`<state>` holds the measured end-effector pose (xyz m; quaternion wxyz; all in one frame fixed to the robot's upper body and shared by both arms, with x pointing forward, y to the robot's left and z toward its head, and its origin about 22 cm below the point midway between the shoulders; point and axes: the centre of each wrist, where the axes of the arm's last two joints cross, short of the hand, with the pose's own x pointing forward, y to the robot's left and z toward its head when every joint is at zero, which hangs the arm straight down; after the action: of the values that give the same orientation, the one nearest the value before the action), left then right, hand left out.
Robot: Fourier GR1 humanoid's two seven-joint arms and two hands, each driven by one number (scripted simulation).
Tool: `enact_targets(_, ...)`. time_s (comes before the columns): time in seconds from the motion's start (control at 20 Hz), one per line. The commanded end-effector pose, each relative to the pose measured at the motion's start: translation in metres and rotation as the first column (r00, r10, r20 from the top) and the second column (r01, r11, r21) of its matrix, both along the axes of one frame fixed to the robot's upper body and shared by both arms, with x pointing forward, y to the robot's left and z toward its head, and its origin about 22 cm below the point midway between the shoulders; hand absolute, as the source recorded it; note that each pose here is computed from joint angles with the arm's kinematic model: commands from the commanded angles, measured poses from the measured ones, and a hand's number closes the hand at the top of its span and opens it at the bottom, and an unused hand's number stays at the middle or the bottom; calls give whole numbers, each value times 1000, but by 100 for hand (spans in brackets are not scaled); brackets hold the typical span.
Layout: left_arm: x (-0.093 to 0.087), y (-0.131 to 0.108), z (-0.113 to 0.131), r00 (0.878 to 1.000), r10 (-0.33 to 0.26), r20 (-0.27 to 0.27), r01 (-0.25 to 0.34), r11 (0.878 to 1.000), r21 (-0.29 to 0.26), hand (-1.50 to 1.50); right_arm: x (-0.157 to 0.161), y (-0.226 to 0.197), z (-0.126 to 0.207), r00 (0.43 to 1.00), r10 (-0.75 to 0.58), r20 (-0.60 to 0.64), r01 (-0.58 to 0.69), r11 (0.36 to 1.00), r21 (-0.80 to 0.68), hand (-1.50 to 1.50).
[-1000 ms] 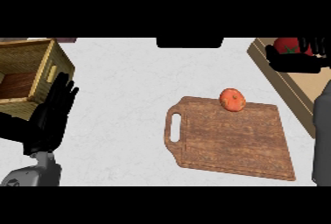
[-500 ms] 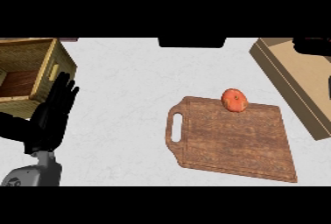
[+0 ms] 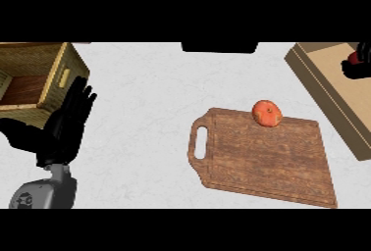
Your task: Pick the tomato from the cutting board and place it in the cardboard box
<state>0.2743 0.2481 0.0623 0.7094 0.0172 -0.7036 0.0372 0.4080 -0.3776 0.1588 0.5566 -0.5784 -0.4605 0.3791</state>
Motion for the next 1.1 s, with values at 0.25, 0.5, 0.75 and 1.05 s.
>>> enact_targets(0.25,4,9,8,1000,-3,8,3,1000,11,0,1,-32,-37,998,0,-63,8,992,126,-150)
enact_targets(0.5,-5,4,-5,1000,9,9,-9,1000,-12,0,3,-34,-7,943,66,327,-133,974,186,-150)
enact_targets(0.75,0,-2,0,1000,6,13,-6,1000,12,0,1,-52,8,872,17,489,-236,890,389,-150)
enact_targets(1.05,-7,8,-16,1000,24,-7,-24,1000,-1,0,2,-62,26,833,-132,538,-350,628,695,-150)
